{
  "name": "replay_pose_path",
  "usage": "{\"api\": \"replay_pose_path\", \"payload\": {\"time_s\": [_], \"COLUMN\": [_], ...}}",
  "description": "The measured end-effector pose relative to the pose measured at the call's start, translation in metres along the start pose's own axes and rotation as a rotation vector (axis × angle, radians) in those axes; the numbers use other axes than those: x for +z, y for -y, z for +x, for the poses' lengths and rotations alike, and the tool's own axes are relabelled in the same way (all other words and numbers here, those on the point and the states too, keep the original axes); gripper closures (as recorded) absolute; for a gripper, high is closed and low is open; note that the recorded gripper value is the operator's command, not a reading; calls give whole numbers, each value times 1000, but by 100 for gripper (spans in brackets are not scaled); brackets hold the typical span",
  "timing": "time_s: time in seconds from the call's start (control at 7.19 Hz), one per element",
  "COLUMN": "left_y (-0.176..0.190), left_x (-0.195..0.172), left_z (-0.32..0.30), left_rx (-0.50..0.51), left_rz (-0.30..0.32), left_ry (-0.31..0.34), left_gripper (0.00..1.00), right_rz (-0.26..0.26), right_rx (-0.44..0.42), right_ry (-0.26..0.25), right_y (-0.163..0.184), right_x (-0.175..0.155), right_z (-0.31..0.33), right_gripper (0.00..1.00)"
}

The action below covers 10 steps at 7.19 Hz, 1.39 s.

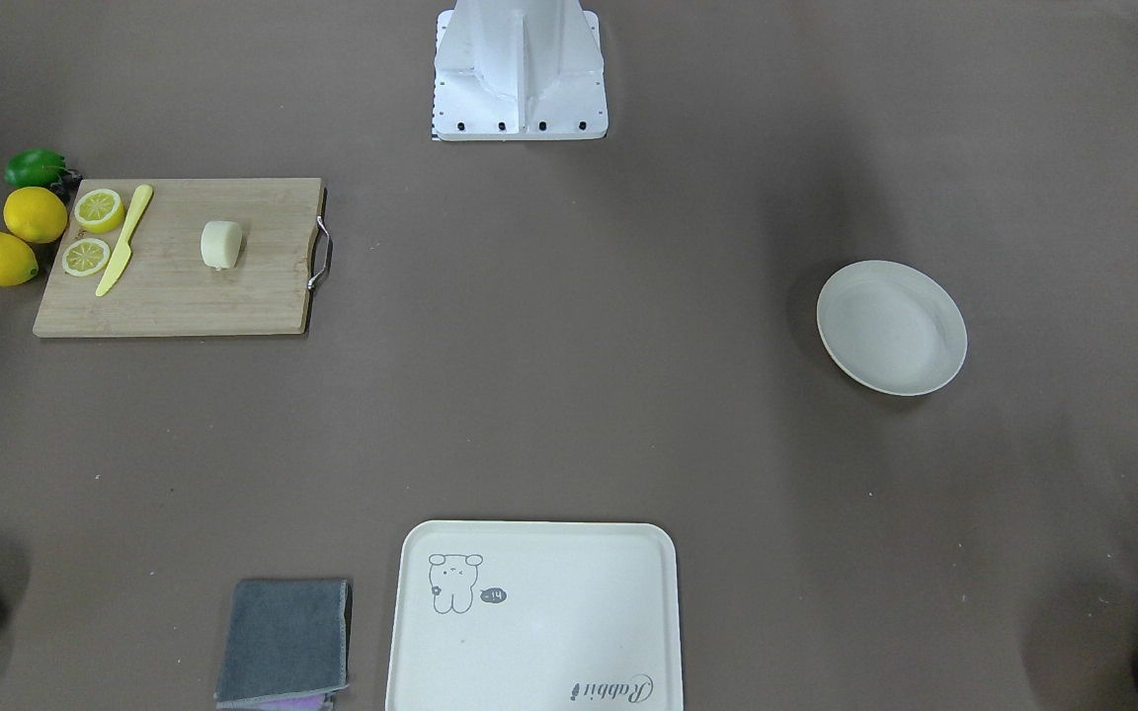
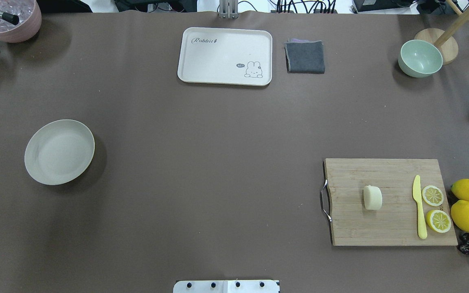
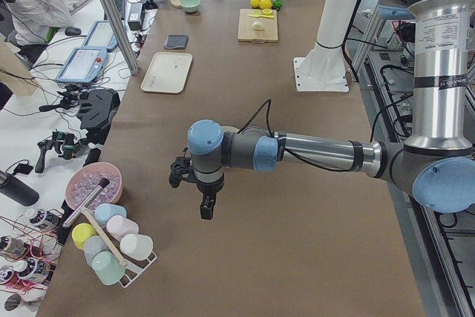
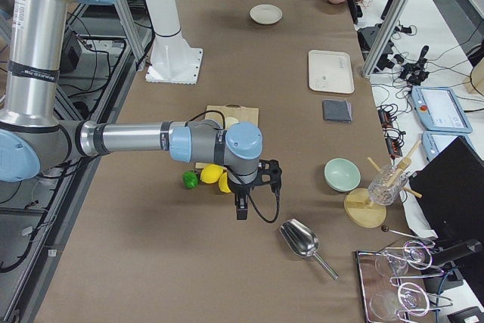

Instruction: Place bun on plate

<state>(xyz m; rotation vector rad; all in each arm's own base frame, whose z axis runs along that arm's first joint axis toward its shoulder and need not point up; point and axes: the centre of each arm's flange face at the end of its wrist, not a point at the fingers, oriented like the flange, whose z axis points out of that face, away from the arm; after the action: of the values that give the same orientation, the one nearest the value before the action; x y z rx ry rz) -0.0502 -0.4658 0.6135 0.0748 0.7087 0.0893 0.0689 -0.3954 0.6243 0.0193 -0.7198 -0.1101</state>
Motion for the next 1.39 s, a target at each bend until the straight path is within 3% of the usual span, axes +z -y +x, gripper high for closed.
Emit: {"api": "replay_pose_path", "payload": {"time_s": [0.7, 1.39], "left_y": [-1, 2], "left_x": [-8, -29], "left_z": [7, 22], "left_rx": [14, 48], "left_rz": [16, 59], "left_ry": [-8, -4], "left_gripper": [2, 2], "right_rz": [9, 60], "right_rx": [-6, -35], "right_ry": [-2, -6], "right_y": [0, 5], "right_x": [-4, -28], "right_z": [-3, -18], "right_gripper": [0, 0]}}
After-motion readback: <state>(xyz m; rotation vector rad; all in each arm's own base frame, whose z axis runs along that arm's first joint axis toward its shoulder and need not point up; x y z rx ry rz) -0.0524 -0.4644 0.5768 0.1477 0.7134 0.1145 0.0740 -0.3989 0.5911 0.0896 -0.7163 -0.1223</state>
